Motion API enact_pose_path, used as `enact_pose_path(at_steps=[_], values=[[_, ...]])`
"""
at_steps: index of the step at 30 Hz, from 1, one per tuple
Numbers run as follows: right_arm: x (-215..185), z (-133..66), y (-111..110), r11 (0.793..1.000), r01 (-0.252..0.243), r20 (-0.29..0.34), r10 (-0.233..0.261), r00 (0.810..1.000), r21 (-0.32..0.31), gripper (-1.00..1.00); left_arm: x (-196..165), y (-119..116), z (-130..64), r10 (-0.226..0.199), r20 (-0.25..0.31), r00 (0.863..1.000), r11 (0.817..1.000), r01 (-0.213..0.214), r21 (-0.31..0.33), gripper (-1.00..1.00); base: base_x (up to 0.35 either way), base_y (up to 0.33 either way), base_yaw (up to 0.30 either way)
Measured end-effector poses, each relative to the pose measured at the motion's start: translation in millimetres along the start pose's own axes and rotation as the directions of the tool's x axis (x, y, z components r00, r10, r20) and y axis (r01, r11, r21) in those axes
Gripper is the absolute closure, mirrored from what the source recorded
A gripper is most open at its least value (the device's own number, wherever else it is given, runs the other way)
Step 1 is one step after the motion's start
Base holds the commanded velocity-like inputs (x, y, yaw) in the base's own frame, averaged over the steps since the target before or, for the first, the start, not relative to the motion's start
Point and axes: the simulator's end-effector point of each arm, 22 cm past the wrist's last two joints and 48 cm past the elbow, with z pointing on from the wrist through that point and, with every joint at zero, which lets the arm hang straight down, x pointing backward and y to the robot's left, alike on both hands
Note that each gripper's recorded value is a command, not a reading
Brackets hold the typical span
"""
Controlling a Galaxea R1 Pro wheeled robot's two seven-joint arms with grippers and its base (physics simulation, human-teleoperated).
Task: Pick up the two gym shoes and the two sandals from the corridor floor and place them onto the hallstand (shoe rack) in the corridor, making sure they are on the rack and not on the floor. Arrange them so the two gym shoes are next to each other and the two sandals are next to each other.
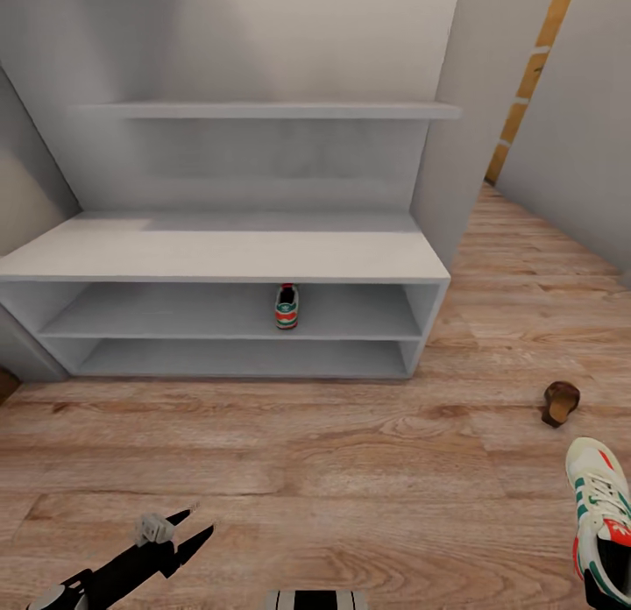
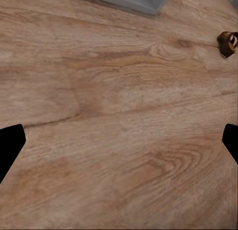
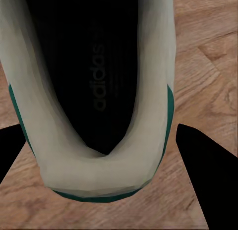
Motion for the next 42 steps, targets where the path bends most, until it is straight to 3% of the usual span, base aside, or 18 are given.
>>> enact_pose_path(at_steps=[20,34,42], values=[[0.5,-0.1,0.1,1.0,0.0,-0.001,0.0,1.0,0.0,1.0,-1.0,2.2,-2.0,-0.002,0.001,1.0,1.0,0.002,-0.003,-1.0,-0.227,0.242,0.0],[-0.6,0.0,0.0,1.0,0.001,0.001,-0.001,1.0,-0.001,1.0,-2.9,1.7,-2.5,0.0,0.002,1.0,1.0,0.0,0.002,-1.0,-0.02,0.291,0.0],[-2.8,0.4,-0.2,1.0,0.002,0.005,-0.002,1.0,0.0,1.0,-4.1,1.5,-2.4,0.003,0.005,1.0,1.0,-0.003,0.003,-1.0,0.0,0.039,0.0]])
